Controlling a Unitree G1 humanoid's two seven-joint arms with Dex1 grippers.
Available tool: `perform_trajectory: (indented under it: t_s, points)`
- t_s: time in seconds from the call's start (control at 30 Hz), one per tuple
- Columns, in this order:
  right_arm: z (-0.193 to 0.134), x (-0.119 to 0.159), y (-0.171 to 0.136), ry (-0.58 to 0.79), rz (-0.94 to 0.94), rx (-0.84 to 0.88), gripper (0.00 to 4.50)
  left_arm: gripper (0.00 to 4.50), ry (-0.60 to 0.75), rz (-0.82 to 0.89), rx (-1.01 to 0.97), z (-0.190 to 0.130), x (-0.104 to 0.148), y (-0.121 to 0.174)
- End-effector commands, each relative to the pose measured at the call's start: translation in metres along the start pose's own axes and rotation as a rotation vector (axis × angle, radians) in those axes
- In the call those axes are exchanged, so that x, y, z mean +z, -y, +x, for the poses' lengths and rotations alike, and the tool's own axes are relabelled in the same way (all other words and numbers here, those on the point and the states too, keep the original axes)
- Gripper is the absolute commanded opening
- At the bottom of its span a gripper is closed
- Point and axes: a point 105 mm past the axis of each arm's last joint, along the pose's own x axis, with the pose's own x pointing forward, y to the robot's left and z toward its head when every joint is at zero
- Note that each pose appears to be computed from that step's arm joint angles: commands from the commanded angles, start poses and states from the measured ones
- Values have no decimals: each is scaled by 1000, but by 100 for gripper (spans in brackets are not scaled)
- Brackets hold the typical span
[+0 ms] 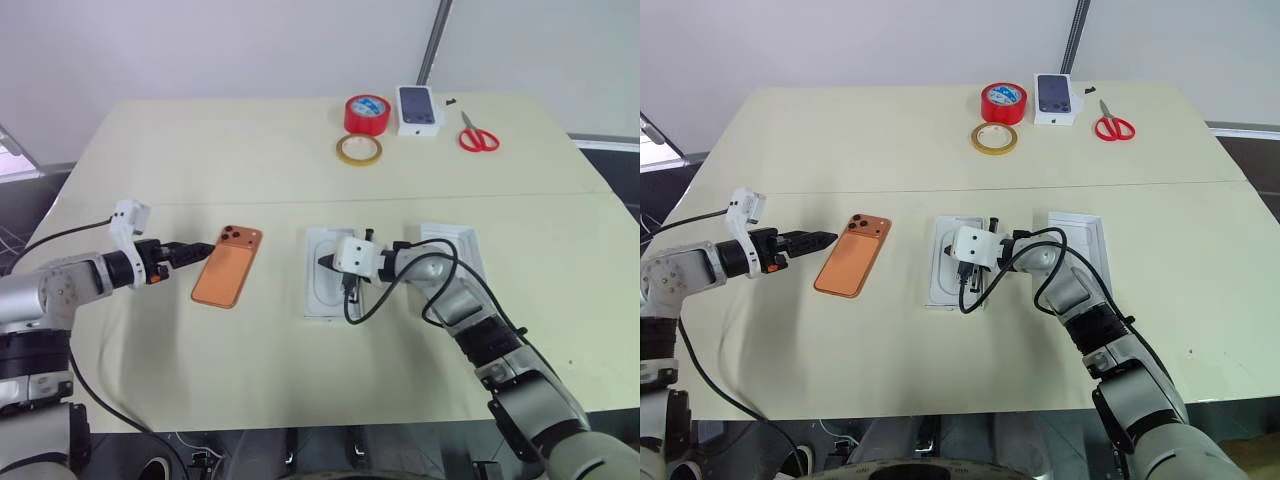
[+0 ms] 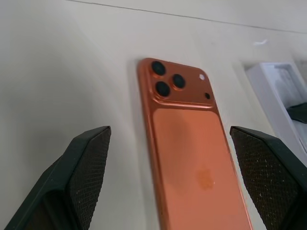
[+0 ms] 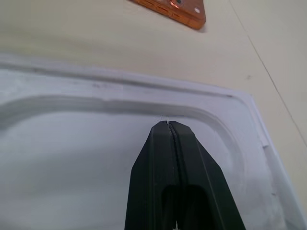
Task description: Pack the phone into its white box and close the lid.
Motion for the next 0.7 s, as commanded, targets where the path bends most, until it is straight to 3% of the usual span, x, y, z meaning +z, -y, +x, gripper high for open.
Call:
perform_trajectory:
  t_s: [0.03, 0.23, 0.33, 0.7]
  points:
    - [-4, 13, 10, 39, -13, -13, 3, 417, 26, 34, 1, -5, 14, 0]
    - [-15, -18, -10, -98, -39, 99, 3, 417, 30, 47, -6, -3, 14, 2]
    - [-16, -17, -11, -100, -62, 108, 3, 417, 38, 34, -15, -3, 15, 3]
    - [-1, 66, 41, 229, 56, -114, 3, 417, 23, -67, -41, -8, 19, -4]
